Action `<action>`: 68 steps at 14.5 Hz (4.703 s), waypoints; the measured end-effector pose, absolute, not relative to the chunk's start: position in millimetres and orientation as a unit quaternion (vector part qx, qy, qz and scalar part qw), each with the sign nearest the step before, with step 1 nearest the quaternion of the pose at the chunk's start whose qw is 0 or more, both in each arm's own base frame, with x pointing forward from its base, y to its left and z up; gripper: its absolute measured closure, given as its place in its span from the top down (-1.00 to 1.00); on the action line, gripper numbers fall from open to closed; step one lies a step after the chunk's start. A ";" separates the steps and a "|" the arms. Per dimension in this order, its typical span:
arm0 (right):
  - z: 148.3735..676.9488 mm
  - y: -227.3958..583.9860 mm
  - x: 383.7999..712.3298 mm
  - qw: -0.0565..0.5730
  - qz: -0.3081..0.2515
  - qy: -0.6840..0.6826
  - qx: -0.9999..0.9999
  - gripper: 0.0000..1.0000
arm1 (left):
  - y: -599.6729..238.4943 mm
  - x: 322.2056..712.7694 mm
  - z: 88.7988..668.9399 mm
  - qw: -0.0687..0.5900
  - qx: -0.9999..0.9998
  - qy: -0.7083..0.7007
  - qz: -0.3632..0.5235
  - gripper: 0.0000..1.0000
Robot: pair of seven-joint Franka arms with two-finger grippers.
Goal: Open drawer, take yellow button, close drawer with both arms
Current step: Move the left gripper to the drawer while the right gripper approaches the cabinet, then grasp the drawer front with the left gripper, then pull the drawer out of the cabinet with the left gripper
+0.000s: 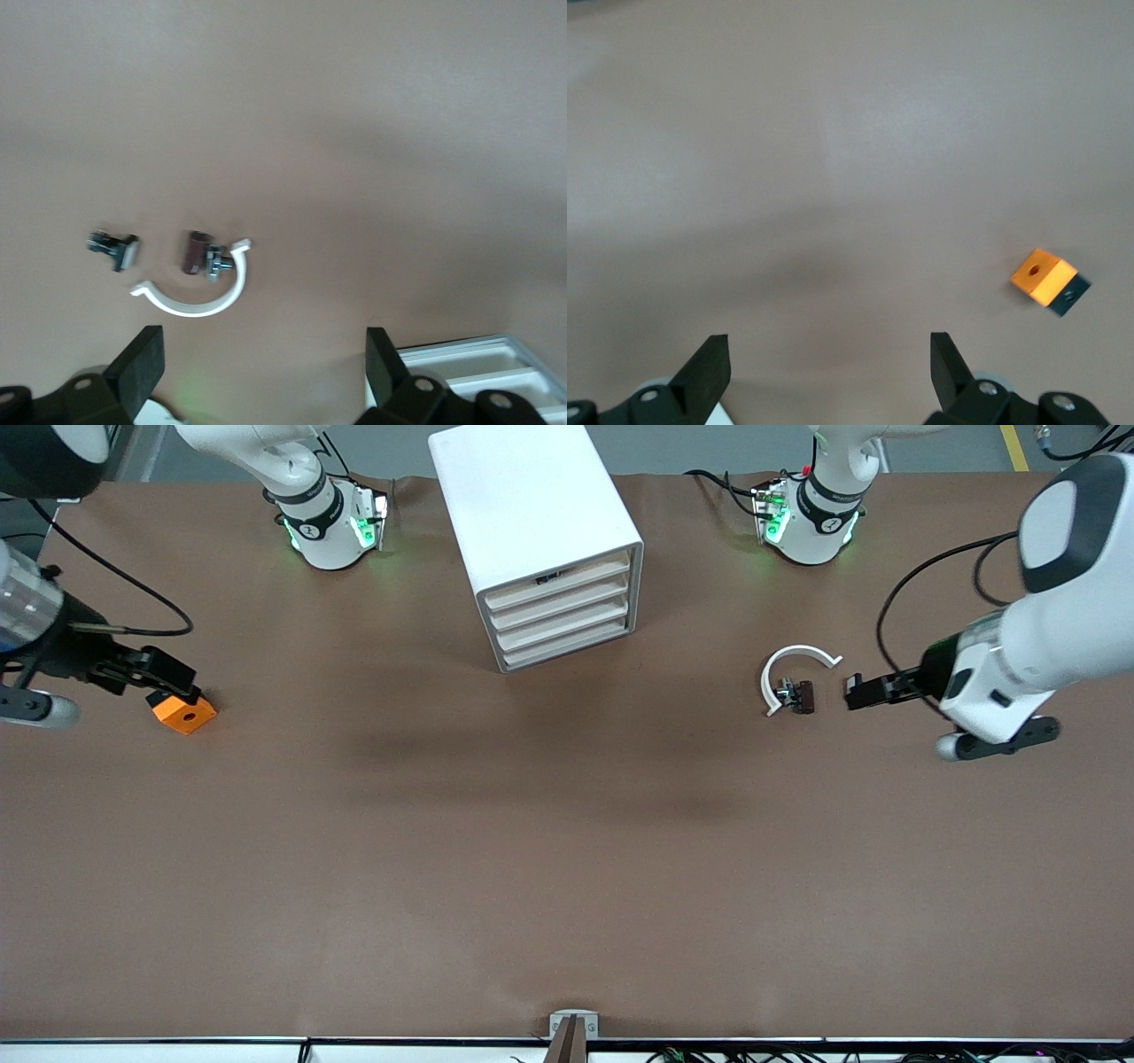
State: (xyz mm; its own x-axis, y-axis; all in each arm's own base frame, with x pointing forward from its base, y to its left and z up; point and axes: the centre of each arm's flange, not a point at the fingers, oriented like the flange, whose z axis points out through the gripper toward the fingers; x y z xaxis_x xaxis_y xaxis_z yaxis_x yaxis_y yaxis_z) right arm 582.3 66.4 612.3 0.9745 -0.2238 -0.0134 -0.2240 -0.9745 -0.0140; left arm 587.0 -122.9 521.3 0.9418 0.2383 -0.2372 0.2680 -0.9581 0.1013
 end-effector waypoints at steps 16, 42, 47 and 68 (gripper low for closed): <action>614.1 218.0 566.1 0.050 -0.016 0.406 -0.912 1.00 | -289.7 604.6 398.7 0.022 0.793 0.544 -0.271 1.00; 565.6 353.9 520.1 0.038 0.047 0.463 -0.884 1.00 | -317.9 540.2 300.2 -0.217 0.654 0.549 -0.472 1.00; 558.3 356.8 521.4 0.031 0.050 0.483 -0.874 1.00 | -342.2 534.8 286.9 -0.190 0.612 0.535 -0.550 1.00; 538.5 383.5 514.4 0.014 0.051 0.478 -0.877 1.00 | -440.0 484.1 245.8 -0.313 0.450 0.608 -0.574 0.52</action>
